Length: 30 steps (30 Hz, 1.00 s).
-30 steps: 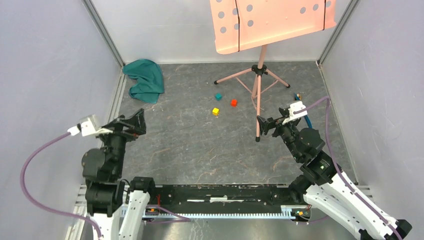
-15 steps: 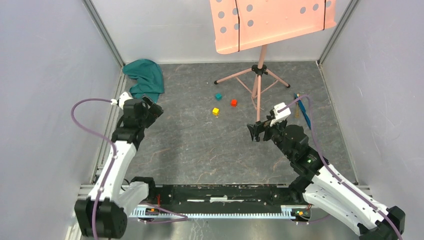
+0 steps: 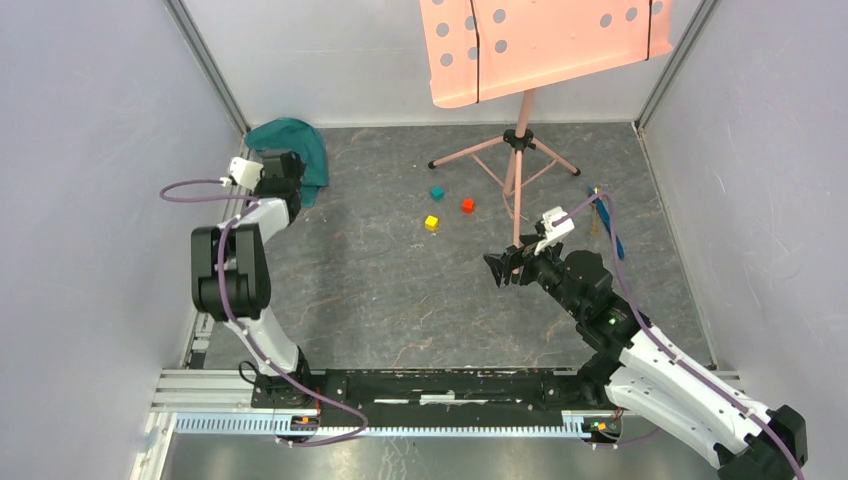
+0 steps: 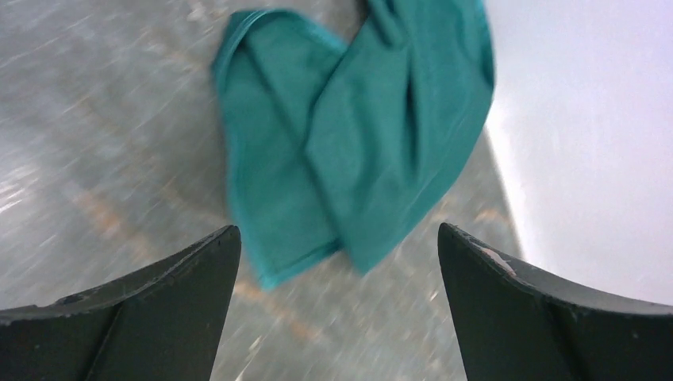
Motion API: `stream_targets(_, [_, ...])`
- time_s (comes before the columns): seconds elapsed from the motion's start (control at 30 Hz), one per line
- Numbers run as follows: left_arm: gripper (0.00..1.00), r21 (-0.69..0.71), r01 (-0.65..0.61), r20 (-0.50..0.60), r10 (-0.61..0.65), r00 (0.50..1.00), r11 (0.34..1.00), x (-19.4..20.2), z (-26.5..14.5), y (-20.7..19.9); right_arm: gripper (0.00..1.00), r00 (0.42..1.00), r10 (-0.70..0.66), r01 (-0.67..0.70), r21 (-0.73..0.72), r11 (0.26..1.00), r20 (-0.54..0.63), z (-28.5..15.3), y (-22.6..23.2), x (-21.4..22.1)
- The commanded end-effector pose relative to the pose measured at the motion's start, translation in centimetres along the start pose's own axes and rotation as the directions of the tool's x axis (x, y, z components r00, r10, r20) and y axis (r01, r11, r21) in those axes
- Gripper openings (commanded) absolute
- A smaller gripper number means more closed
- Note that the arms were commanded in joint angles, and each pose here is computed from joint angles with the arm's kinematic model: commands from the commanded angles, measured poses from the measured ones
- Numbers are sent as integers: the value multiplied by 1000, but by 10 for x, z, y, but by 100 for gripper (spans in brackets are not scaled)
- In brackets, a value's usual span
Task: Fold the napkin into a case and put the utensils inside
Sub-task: Pick up the crumpled napkin from the corner of the board.
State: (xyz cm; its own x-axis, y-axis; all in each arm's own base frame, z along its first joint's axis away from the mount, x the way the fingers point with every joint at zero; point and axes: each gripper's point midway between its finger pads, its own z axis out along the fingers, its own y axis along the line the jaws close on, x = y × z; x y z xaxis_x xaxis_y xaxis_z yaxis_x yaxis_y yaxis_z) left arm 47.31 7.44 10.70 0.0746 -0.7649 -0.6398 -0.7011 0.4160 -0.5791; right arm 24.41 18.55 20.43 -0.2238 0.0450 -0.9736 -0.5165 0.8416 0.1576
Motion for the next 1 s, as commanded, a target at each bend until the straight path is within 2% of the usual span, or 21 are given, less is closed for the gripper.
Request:
stream_targets(0.0, [100, 82, 197, 81, -204, 976, 977, -24, 42, -51, 98, 999, 22, -20, -40, 999, 39, -2, 8, -10])
stream_targets(0.23, [100, 85, 256, -126, -245, 961, 963, 26, 115, -67, 98, 998, 11, -10, -23, 1000, 55, -8, 4, -14])
stream_targets(0.27, [96, 88, 249, -140, -236, 962, 964, 29, 119, -67, 98, 998, 10, -9, -25, 1000, 55, -9, 5, -15])
stream_targets(0.33, [78, 93, 228, -139, -214, 967, 969, 27, 121, -62, 98, 999, 11, -10, -31, 999, 52, -9, 6, -15])
stream_targets(0.43, [32, 103, 150, -132, -136, 982, 983, 20, 110, -56, 98, 999, 18, -16, -40, 999, 44, -6, 7, -10])
stream_targets(0.47, [14, 110, 105, -136, -90, 987, 988, 17, 102, -55, 98, 999, 17, -15, -43, 999, 36, -4, 8, -7])
stream_targets(0.5, [5, 113, 72, -143, -56, 988, 991, 14, 91, -55, 98, 1000, 14, -13, -45, 999, 21, -2, 8, -1])
stream_targets(0.53, [3, 102, 52, -164, -35, 986, 993, 13, 80, -52, 98, 1000, 9, -9, -49, 999, 0, 2, 9, 5])
stream_targets(0.67, [2, 96, 43, -318, -10, 948, 994, 30, 19, -32, 98, 995, -35, 23, -124, 992, -93, 19, 20, 35])
stream_targets(0.8, [2, 73, -66, -401, 90, 911, 995, 50, -41, 12, 98, 979, -102, 53, -266, 963, -174, 47, 57, 58])
stream_targets(0.87, [2, 67, -97, -441, 116, 890, 993, 62, -66, 34, 98, 974, -90, 21, -311, 950, -207, 67, 76, 62])
stream_targets(0.97, [2, 66, -122, -463, 139, 875, 990, 73, -98, 64, 98, 965, -9, -73, -302, 950, -261, 105, 97, 67])
